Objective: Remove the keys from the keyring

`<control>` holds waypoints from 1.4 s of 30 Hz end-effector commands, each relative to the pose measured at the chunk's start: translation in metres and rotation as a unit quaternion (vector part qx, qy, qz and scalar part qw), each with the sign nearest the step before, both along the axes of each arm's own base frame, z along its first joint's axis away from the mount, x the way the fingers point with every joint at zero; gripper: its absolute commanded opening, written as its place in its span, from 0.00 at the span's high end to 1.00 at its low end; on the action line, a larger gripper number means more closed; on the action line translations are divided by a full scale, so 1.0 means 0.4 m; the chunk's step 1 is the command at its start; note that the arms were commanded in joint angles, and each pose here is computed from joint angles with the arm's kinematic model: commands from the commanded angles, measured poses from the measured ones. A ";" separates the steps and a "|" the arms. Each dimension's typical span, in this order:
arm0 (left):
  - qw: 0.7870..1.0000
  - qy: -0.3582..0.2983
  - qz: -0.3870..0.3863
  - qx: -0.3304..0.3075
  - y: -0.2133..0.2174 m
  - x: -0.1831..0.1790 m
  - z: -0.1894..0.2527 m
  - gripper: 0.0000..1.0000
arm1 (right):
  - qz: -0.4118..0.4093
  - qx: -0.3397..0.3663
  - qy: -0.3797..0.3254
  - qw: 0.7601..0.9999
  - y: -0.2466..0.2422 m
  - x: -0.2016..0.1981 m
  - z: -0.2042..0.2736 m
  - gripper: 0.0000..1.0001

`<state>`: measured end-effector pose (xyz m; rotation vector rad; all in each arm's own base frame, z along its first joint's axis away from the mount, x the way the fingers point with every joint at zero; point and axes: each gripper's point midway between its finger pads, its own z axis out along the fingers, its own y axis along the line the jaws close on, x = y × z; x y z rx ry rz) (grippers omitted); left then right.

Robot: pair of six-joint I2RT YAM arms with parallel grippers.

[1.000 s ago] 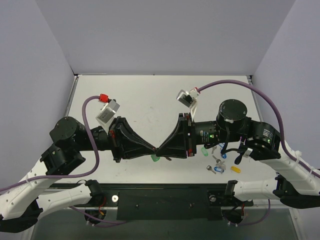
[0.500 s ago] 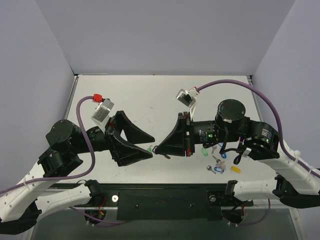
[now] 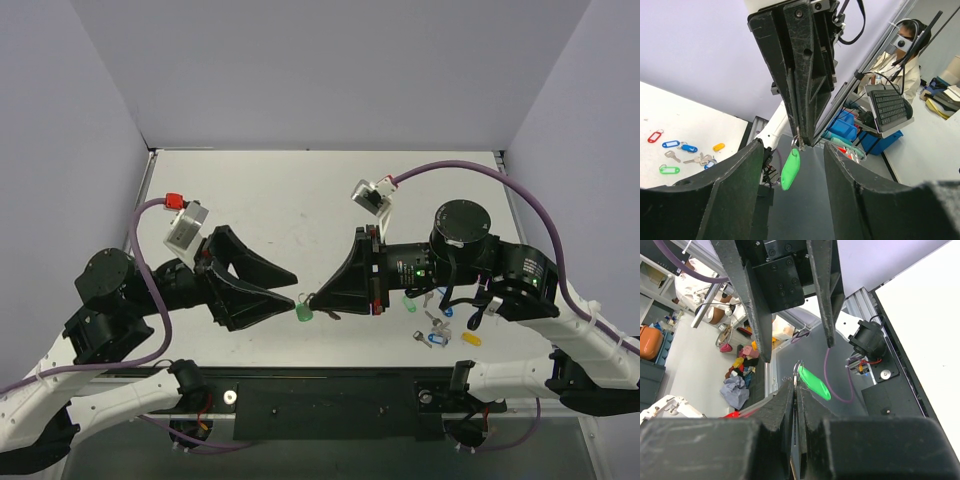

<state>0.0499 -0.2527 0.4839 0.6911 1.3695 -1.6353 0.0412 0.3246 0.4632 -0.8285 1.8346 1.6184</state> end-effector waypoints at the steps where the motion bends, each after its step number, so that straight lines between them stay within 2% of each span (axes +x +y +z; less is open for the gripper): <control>1: 1.000 0.004 0.006 -0.003 -0.014 0.016 -0.003 0.39 | 0.003 0.035 -0.015 0.999 -0.007 -0.011 0.056 1.00; 3: 1.000 0.004 -0.001 -0.004 -0.018 0.013 -0.003 0.40 | 0.003 0.037 -0.015 0.999 -0.009 -0.011 0.061 1.00; 18: 1.000 0.007 -0.020 -0.003 -0.028 0.003 -0.003 0.72 | -0.008 0.035 -0.021 0.999 -0.008 -0.001 0.061 1.00; 22: 1.000 0.007 -0.022 -0.002 -0.029 0.002 -0.003 0.87 | -0.012 0.032 -0.021 0.999 -0.005 0.004 0.056 1.00; 25: 1.000 0.007 -0.023 -0.003 -0.028 0.000 -0.004 0.91 | -0.014 0.032 -0.021 0.999 -0.003 0.007 0.055 1.00; 27: 1.000 0.009 -0.024 -0.004 -0.031 0.001 -0.004 0.99 | -0.015 0.030 -0.022 0.999 0.000 0.009 0.052 1.00; 30: 1.000 0.015 -0.019 -0.006 -0.034 0.008 -0.005 1.00 | -0.018 0.030 -0.024 0.999 -0.002 0.010 0.051 1.00; 36: 1.000 0.024 -0.006 -0.004 -0.036 0.021 -0.011 1.00 | -0.023 0.033 -0.029 0.999 -0.007 0.012 0.055 0.86; 42: 1.000 0.028 -0.004 -0.004 -0.037 0.024 -0.011 1.00 | -0.028 0.034 -0.029 0.999 -0.003 0.019 0.055 0.85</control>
